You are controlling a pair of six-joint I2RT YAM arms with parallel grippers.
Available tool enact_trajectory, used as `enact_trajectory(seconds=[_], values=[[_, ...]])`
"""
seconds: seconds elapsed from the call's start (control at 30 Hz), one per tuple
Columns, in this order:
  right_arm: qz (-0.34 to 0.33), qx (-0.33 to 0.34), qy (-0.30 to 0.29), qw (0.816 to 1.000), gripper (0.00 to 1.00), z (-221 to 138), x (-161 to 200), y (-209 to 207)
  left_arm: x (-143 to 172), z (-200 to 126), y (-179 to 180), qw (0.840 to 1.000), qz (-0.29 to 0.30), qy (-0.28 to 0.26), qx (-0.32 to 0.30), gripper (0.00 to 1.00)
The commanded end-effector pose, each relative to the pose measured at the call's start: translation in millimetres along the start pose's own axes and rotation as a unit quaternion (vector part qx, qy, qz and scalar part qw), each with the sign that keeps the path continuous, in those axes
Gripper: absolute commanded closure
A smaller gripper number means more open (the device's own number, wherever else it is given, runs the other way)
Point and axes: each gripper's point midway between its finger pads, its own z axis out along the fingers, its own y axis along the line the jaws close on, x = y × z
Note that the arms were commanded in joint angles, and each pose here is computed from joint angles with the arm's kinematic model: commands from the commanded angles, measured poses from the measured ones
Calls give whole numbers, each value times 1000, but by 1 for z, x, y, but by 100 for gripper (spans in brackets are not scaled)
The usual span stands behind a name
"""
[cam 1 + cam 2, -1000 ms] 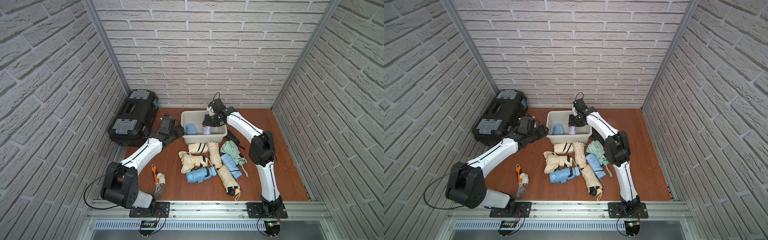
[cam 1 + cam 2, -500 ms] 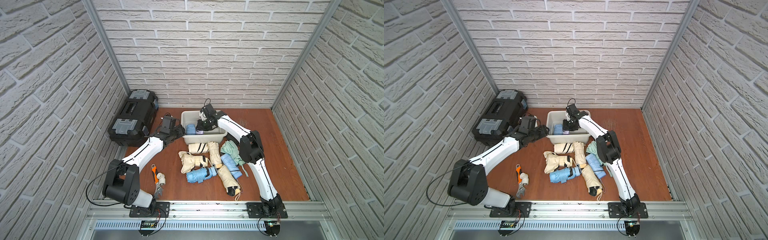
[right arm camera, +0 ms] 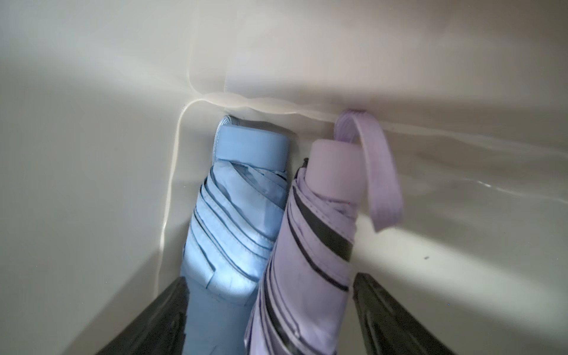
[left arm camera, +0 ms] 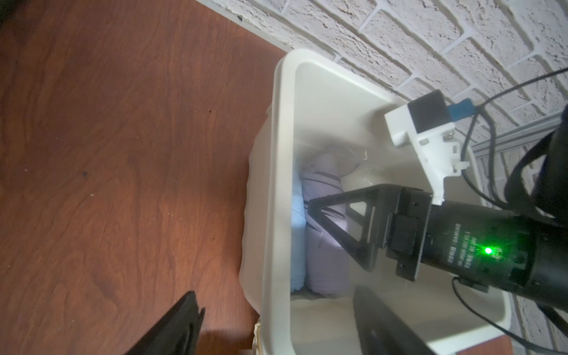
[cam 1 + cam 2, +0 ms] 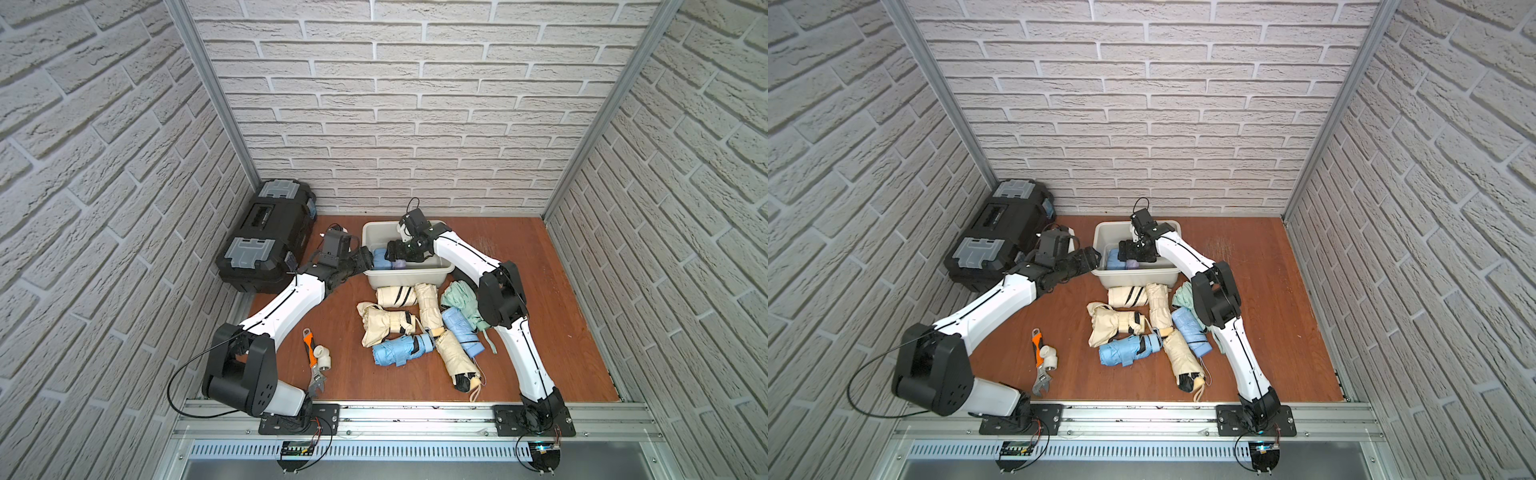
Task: Put the umbrella into the storage box
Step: Place the umbrella in the storage box.
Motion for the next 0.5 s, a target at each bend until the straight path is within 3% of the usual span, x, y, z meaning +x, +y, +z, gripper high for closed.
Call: enact_trajectory(seconds=[0.0, 0.13, 0.23, 0.33, 0.47], values=[[-25, -19, -70, 997, 9, -58, -29, 27, -14, -23, -7, 999, 39, -35, 8, 17], [-31, -19, -91, 995, 8, -85, -30, 30, -16, -41, -9, 995, 84, -52, 10, 17], [-39, -20, -110, 993, 8, -109, -26, 32, -11, -51, -18, 986, 157, -60, 14, 19], [-51, -20, -132, 990, 9, -136, -18, 32, 5, -56, -33, 968, 247, -41, 22, 20], [-70, -4, -161, 985, 9, -169, -1, 23, 38, -59, -52, 930, 365, 2, 44, 20]])
